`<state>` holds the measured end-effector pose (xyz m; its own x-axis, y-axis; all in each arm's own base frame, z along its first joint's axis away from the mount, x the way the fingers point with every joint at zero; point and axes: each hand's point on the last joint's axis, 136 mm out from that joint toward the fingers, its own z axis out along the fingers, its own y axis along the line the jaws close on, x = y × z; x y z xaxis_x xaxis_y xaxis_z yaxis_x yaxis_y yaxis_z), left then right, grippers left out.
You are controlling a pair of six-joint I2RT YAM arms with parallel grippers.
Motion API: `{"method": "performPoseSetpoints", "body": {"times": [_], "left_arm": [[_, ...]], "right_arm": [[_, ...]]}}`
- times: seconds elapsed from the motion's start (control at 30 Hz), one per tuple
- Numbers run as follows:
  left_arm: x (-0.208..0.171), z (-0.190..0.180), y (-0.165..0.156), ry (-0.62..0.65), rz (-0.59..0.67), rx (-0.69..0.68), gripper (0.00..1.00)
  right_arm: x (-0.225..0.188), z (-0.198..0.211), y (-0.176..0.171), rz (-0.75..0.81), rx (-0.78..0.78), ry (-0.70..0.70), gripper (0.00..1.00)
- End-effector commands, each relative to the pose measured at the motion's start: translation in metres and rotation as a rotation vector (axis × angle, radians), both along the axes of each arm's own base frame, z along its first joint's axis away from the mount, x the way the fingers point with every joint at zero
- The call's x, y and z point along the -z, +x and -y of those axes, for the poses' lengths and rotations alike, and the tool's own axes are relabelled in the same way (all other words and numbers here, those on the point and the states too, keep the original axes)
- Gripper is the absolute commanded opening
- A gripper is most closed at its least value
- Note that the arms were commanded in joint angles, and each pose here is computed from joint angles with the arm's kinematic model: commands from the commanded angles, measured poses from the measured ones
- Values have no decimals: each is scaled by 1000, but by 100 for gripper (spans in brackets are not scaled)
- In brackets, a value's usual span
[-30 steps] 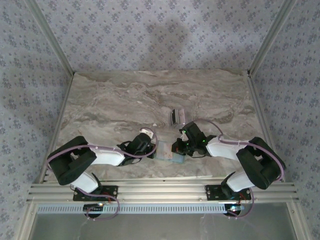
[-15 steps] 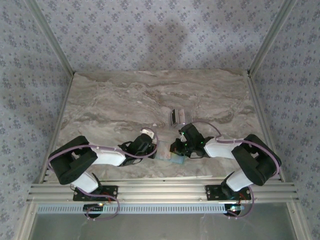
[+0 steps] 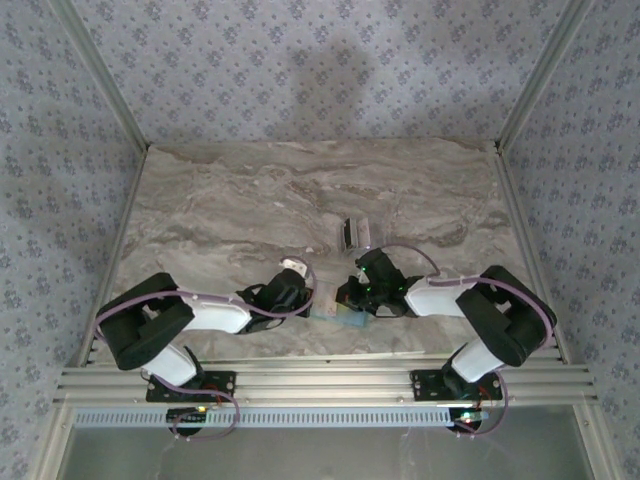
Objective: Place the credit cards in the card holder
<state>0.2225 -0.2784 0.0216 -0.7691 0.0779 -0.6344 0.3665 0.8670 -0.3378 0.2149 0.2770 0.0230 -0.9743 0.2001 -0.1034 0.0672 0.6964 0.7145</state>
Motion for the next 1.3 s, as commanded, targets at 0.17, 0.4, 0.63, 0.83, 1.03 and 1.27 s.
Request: {"method": "performPoseSetpoints", "body": {"times": [0.17,0.4,0.63,0.83,1.03,1.27], "left_arm": [[16,-21,-26,59,-74,8,1],[20,-29,-26,75,-79,-28,1],[20,-34,-24,86,-71,-55,1],[19,-33,-23,92,-65,-60,1],[22,-34,-24,107,-66,-66,1],[18,-42,-22,127,-53,-94,2]], "right_arm": [[-3,-30,10,30,-19,23,0],[-12,-46,12,35,-37,33,0],[-23,-54,7,50,-43,48,0],[-30,-67,3,73,-99,56,0],[-33,-77,-2,83,-168,65,2],[-30,-64,-3,93,-188,-12,13]]}}
